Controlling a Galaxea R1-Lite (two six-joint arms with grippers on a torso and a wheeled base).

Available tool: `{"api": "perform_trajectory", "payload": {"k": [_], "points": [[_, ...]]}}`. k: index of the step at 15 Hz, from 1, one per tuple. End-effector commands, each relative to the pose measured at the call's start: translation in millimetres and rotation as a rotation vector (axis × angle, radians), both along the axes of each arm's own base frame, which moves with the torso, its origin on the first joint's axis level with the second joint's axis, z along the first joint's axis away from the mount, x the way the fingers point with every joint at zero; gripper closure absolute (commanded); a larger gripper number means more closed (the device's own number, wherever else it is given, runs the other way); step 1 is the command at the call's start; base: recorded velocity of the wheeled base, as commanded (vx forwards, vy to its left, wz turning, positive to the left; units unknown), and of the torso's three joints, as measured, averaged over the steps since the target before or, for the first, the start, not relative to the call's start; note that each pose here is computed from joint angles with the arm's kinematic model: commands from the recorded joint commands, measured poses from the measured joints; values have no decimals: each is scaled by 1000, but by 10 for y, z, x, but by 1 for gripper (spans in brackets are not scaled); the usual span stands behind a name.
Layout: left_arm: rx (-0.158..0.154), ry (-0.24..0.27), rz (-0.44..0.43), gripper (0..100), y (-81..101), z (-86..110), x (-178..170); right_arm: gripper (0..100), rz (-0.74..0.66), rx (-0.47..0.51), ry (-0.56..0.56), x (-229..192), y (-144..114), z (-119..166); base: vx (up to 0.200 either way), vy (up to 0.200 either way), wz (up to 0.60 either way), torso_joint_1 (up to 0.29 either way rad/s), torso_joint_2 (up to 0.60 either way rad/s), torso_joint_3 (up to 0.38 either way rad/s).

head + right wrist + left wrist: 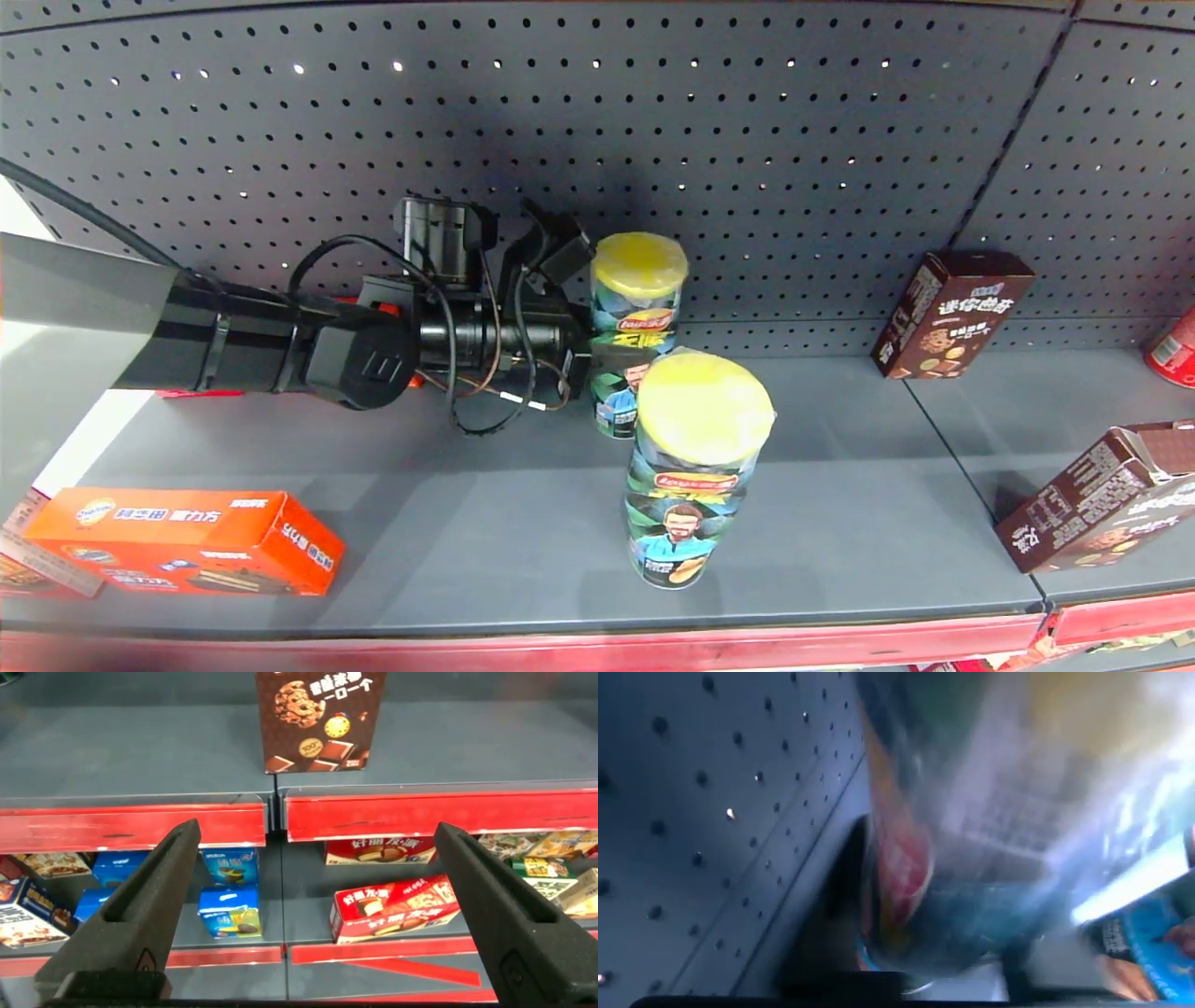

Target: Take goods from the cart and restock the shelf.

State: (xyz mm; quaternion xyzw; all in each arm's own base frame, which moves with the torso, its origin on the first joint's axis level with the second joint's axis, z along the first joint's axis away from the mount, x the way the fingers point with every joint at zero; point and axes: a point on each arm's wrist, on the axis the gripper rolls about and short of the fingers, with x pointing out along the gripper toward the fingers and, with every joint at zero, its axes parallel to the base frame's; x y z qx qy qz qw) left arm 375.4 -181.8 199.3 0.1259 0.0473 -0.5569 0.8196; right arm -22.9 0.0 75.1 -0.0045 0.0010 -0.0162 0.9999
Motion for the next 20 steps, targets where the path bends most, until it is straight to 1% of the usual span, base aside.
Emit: {"api": "perform_trajectory", "payload": {"k": [1,3,5,6,7,8,9,10,11,14,15,17,19,20], "points": [[-13,-23,4,0,6,48,-8,0,0,0,1,1,0,0,0,0,0,0,0,0],[-21,-40,17,0,39,110,-31,0,0,0,1,1,0,0,0,0,0,0,0,0],[-16,-39,39,0,106,141,-101,0,0,0,1,1,0,0,0,0,0,0,0,0],[-2,-28,65,0,196,144,-214,0,0,0,1,1,0,0,0,0,0,0,0,0],[4,-24,77,0,231,140,-265,0,2,0,1,1,0,0,0,0,0,0,0,0],[21,-12,110,0,313,137,-406,0,2,0,1,1,0,0,0,0,0,0,0,0],[30,-9,130,0,335,130,-462,0,-1,0,1,1,0,0,0,0,0,0,0,0],[54,-19,209,0,398,129,-616,0,0,0,1,1,0,0,0,0,0,0,0,0],[67,-33,265,0,433,122,-709,0,2,0,1,1,0,0,0,0,0,0,0,0],[75,-70,361,0,517,79,-883,0,0,0,1,1,0,0,0,0,0,0,0,0],[87,-88,420,0,513,87,-918,0,2,0,1,1,0,0,0,0,0,0,0,0],[116,-101,520,0,472,88,-956,0,0,0,1,1,0,0,0,0,0,0,0,0],[163,-121,613,0,443,75,-966,0,0,1,1,1,0,0,0,0,0,0,0,0],[204,-145,657,0,441,53,-943,0,0,0,1,1,0,0,0,0,0,0,0,0]]}}
